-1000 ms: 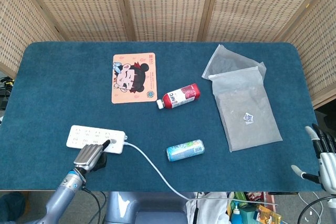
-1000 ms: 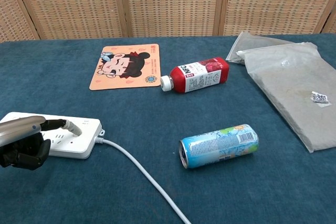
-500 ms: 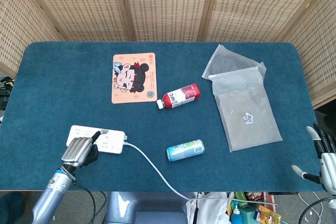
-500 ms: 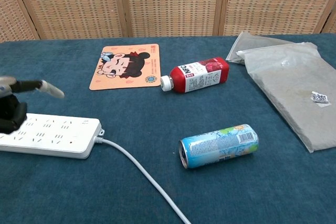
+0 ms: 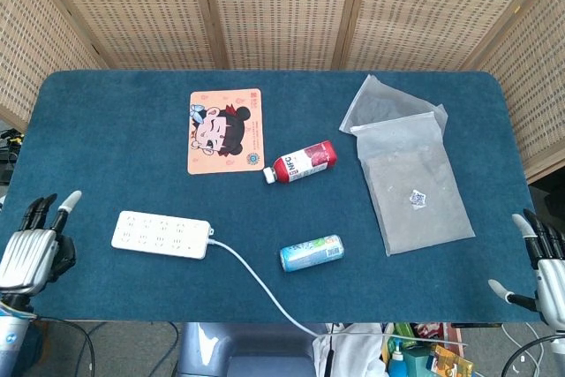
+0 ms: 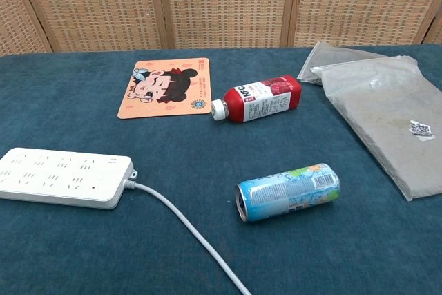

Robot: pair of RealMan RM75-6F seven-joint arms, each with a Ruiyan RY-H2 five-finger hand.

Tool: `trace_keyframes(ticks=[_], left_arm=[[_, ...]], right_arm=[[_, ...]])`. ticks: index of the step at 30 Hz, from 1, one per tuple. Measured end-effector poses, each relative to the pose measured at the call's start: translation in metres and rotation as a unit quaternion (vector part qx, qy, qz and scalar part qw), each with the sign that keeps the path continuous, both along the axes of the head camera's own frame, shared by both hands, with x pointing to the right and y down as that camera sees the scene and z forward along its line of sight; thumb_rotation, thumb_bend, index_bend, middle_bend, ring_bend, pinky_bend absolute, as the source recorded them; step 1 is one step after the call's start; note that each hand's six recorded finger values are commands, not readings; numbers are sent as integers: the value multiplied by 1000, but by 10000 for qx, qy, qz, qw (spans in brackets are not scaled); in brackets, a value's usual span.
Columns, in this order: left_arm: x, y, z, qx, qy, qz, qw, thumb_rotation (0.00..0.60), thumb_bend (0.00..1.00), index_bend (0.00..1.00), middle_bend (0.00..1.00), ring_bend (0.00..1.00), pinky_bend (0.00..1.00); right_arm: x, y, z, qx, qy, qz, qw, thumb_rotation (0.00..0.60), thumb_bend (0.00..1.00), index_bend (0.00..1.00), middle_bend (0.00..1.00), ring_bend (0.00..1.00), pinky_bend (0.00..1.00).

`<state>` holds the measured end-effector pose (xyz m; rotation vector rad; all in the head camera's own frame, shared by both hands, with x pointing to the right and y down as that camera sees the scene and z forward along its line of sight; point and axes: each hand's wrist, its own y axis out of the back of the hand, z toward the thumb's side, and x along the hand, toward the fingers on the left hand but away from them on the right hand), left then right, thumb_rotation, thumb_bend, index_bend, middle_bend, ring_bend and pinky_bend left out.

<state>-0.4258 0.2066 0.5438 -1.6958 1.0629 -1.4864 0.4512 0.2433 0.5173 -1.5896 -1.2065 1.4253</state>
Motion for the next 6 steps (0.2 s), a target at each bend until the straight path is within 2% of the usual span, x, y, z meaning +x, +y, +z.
trace_keyframes(ticks=[6], left_arm=[[-23, 10, -7, 78, -10, -101, 9999, 600, 0, 0, 0, 0, 0]], right_arm=[[0, 1, 0, 13, 17, 11, 10000, 600, 0, 0, 0, 0, 0]])
